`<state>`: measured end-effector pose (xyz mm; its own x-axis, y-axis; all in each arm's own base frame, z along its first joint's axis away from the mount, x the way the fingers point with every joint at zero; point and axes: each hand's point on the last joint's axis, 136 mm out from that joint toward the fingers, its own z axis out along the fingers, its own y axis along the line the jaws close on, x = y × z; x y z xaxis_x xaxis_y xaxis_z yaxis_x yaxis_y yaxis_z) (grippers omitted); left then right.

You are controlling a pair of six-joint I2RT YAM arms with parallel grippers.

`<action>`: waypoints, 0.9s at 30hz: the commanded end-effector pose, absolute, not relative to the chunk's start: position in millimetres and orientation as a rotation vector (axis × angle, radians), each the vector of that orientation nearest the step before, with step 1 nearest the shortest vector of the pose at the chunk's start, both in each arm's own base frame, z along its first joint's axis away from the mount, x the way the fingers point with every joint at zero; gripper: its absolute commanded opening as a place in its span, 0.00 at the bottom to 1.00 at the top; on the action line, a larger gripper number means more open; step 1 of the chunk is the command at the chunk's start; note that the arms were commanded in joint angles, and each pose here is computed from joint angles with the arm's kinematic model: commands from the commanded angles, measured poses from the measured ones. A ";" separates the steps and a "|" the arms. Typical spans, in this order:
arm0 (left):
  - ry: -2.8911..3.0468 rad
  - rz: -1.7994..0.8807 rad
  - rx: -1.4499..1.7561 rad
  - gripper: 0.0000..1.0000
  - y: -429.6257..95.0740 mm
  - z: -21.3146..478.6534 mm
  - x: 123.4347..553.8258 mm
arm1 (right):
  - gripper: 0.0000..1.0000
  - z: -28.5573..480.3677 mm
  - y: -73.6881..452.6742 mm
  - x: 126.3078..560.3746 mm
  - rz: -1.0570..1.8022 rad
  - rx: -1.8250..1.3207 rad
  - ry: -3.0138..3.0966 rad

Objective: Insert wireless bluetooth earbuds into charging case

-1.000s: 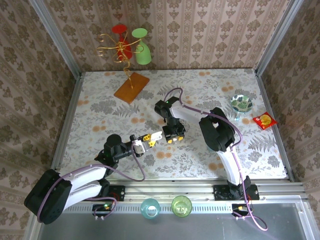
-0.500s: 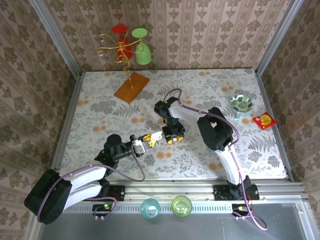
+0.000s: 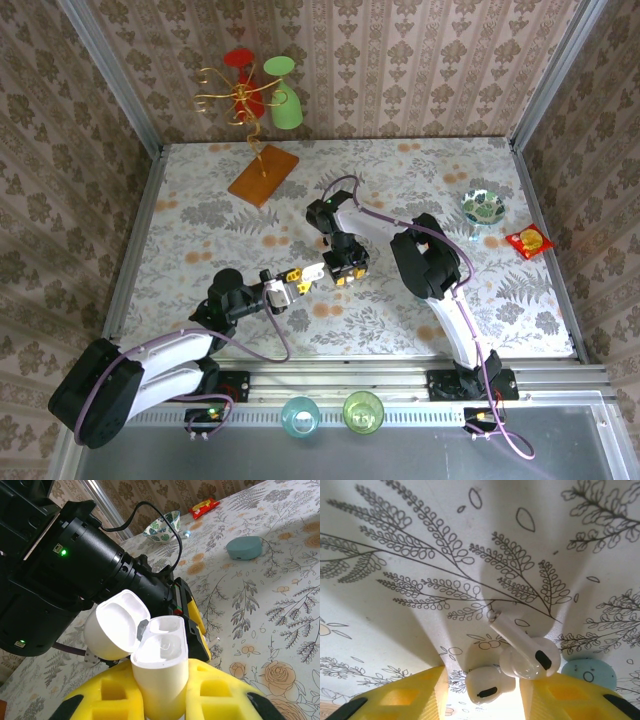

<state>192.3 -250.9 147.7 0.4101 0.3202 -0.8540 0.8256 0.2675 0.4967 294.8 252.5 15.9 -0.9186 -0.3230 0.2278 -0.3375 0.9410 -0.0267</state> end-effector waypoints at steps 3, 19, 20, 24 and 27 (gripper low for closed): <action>1.122 -0.461 1.303 0.00 -251.8 158.4 194.2 | 0.39 10.9 243.2 294.0 0.157 0.510 -2.844; 1.117 -0.465 1.306 0.00 -252.3 158.7 193.4 | 0.30 16.3 244.0 291.4 0.109 0.452 -2.896; 1.116 -0.464 1.305 0.00 -252.4 159.0 193.7 | 0.30 17.2 244.8 291.2 0.102 0.449 -2.901; 1.116 -0.460 1.302 0.00 -252.0 159.3 194.2 | 0.30 28.1 249.5 292.4 0.034 0.426 -2.939; 1.122 -0.455 1.295 0.00 -251.4 159.0 195.6 | 0.31 41.4 252.4 294.2 -0.031 0.405 -2.983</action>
<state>192.3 -250.9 147.7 0.4101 0.3202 -0.8540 0.8256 0.2675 0.4967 290.9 249.5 18.9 -0.9376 -0.2955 0.1832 -0.3018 0.9533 -0.0069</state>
